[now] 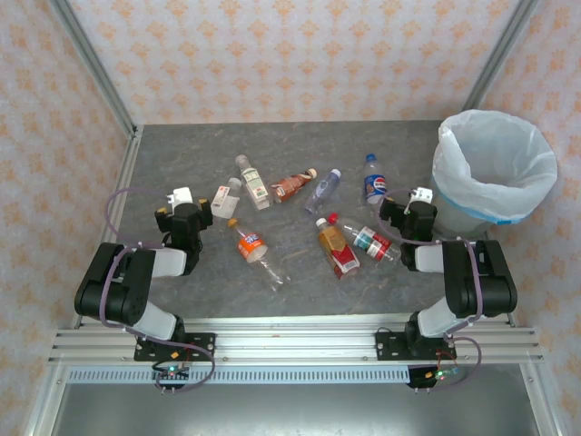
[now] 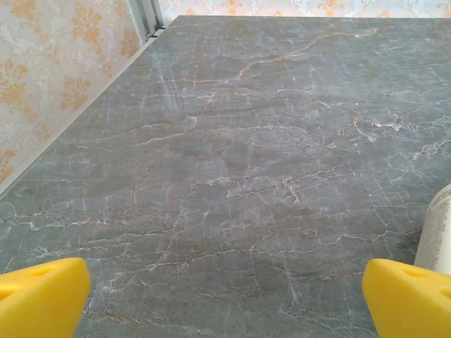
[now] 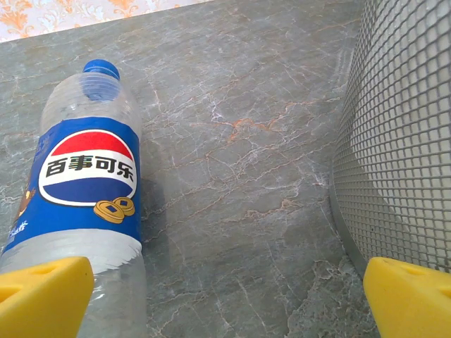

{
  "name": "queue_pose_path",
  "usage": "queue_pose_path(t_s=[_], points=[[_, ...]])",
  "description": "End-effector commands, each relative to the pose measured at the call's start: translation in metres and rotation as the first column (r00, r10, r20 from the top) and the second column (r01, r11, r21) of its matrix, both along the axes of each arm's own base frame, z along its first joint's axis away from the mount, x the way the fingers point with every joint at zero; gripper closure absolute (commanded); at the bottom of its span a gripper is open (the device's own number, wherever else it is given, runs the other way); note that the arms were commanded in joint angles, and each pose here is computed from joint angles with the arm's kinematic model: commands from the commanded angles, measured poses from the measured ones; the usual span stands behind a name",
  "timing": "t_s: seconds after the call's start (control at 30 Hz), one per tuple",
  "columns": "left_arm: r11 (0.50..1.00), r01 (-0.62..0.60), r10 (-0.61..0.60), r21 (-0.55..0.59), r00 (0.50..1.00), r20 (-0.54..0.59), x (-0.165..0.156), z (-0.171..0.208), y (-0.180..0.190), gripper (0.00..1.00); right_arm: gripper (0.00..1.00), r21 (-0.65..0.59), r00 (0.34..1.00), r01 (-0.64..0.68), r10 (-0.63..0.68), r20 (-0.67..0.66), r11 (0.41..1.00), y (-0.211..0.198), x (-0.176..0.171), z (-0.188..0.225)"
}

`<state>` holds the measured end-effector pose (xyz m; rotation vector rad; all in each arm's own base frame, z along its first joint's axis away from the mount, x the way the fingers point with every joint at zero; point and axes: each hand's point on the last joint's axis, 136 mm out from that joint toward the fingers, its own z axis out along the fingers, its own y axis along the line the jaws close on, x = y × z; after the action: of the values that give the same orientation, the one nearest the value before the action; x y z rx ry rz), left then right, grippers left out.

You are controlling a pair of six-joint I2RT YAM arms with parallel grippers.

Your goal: Put the plastic bottles in the bin

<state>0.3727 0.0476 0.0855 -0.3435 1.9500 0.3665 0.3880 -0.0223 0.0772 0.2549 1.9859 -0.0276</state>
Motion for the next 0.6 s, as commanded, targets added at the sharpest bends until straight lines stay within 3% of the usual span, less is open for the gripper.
queue_pose_path(t_s=[0.0, 0.57], points=[[1.000, -0.026, 0.026, 0.010, 0.998, 0.057, 0.0052, 0.0174, 0.0061, 0.00, 0.01, -0.005, 0.998, 0.041, -0.041, 0.039, 0.999, -0.0070, 0.0051, 0.0116], [1.000, -0.027, 0.026, 0.010, 0.998, 0.055, 0.0050, 0.0168, 0.0061, 0.00, 0.01, -0.006, 0.999, 0.038, -0.038, 0.035, 0.999, -0.0064, 0.0059, 0.0111]])
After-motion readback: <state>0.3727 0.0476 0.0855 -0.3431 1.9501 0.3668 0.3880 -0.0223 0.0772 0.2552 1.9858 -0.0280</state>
